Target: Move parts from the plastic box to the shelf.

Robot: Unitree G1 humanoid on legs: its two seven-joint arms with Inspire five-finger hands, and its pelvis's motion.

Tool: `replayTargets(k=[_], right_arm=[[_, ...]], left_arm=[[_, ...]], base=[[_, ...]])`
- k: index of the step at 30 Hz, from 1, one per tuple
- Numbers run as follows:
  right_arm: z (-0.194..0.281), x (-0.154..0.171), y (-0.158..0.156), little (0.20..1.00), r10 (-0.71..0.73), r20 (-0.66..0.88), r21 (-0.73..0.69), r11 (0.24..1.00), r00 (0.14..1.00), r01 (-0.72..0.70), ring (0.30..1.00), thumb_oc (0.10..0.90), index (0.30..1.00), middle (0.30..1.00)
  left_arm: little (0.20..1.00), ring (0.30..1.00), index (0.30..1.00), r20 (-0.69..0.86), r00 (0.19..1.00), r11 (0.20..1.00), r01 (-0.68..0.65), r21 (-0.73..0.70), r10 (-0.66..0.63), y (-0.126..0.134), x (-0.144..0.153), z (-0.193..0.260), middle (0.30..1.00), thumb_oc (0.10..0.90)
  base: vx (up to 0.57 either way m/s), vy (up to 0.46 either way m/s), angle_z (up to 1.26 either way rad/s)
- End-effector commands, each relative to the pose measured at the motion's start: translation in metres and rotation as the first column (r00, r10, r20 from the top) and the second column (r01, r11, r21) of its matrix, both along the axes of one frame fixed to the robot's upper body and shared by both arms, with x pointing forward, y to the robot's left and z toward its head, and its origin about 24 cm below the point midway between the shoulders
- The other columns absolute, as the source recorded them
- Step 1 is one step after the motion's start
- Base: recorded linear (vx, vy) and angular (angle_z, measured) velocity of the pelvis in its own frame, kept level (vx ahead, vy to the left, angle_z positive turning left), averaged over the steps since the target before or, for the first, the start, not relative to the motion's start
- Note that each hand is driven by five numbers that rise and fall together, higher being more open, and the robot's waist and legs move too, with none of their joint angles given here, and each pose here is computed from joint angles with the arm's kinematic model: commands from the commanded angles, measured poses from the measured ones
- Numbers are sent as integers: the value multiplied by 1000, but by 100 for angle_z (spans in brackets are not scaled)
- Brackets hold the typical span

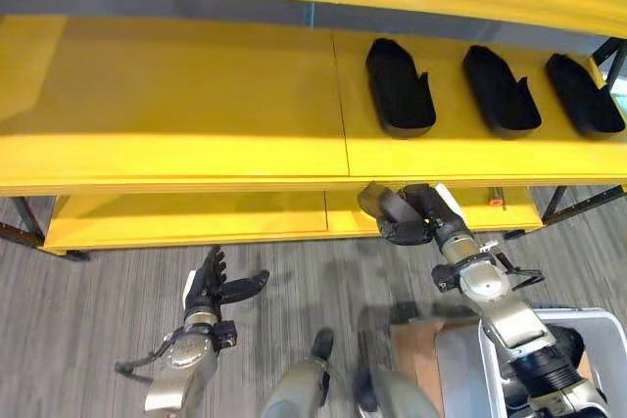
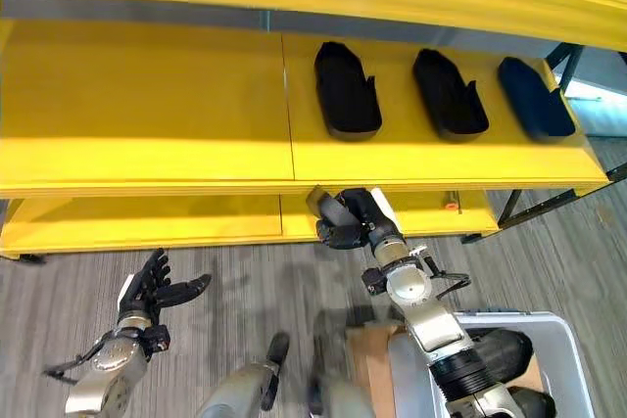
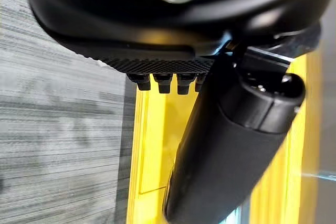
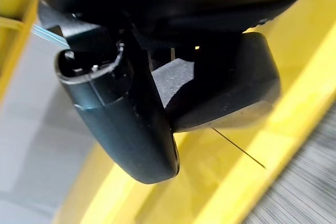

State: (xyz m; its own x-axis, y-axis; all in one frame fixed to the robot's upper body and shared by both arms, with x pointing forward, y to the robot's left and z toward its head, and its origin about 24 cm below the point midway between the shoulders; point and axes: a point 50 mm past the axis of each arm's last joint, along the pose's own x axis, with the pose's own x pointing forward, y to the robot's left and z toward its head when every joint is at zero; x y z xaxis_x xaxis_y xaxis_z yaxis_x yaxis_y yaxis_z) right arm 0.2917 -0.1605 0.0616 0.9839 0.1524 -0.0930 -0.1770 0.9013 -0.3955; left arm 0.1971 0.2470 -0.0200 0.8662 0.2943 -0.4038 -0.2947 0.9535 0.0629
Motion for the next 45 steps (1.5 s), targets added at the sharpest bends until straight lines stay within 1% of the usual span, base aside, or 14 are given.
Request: replayTargets(k=[1, 3, 6, 16, 19, 27, 30, 33, 36, 42, 45], right_arm=[[78, 19, -6, 300, 2, 353, 33, 999, 936, -14, 300, 400, 300, 300], [79, 19, -2, 300, 16, 358, 31, 999, 934, -29, 300, 400, 300, 300], [72, 16, -8, 300, 8, 323, 36, 999, 946, -21, 300, 400, 300, 300], [73, 11, -16, 300, 0, 327, 26, 1000, 945, -10, 300, 400, 300, 300], [80, 13, -18, 300, -3, 358, 21, 1000, 934, -5, 300, 400, 300, 300], [80, 12, -27, 300, -37, 353, 3, 999, 935, 38, 300, 400, 300, 300], [82, 11, -30, 300, -44, 363, -5, 999, 931, 49, 300, 400, 300, 300], [82, 9, -35, 300, -68, 369, 6, 997, 927, 71, 300, 400, 300, 300], [85, 10, -28, 300, -59, 384, 13, 998, 921, 58, 300, 400, 300, 300], [88, 12, -18, 300, -34, 394, 28, 999, 919, 25, 300, 400, 300, 300], [93, 13, -11, 300, -2, 403, 35, 999, 915, -14, 300, 400, 300, 300]], left_arm=[[1000, 1000, 1000, 126, 991, 996, 43, 76, -52, 0, -4, 25, 1000, 900], [1000, 1000, 1000, 123, 992, 998, 26, 53, -32, -1, -7, 22, 1000, 900], [1000, 1000, 1000, 90, 995, 998, 47, 36, -51, -4, -14, 17, 1000, 900], [1000, 1000, 1000, 75, 996, 999, 45, 7, -46, -7, -17, 13, 1000, 900], [1000, 1000, 1000, 116, 991, 998, 64, -12, -62, -14, -8, 18, 1000, 900], [1000, 1000, 1000, 115, 992, 998, 56, -21, -53, -16, -8, 18, 1000, 900], [1000, 1000, 1000, 118, 991, 997, 72, -26, -69, -20, -5, 17, 1000, 900], [1000, 1000, 1000, 131, 986, 994, 107, 2, -106, -20, -1, 21, 1000, 900], [1000, 1000, 1000, 132, 983, 991, 128, 34, -132, -18, 1, 23, 1000, 900], [1000, 1000, 1000, 135, 984, 993, 106, 50, -112, -13, 3, 26, 1000, 900], [1000, 1000, 1000, 139, 985, 994, 98, 49, -103, -12, 2, 27, 1000, 900]], base=[[42, -45, -20], [75, -47, -25], [96, -44, -19], [-24, -59, 13], [-209, -60, 64], [5, 109, 15], [28, 136, 21], [52, 186, -7], [82, 183, 29], [55, 96, 5], [41, 59, -2]])
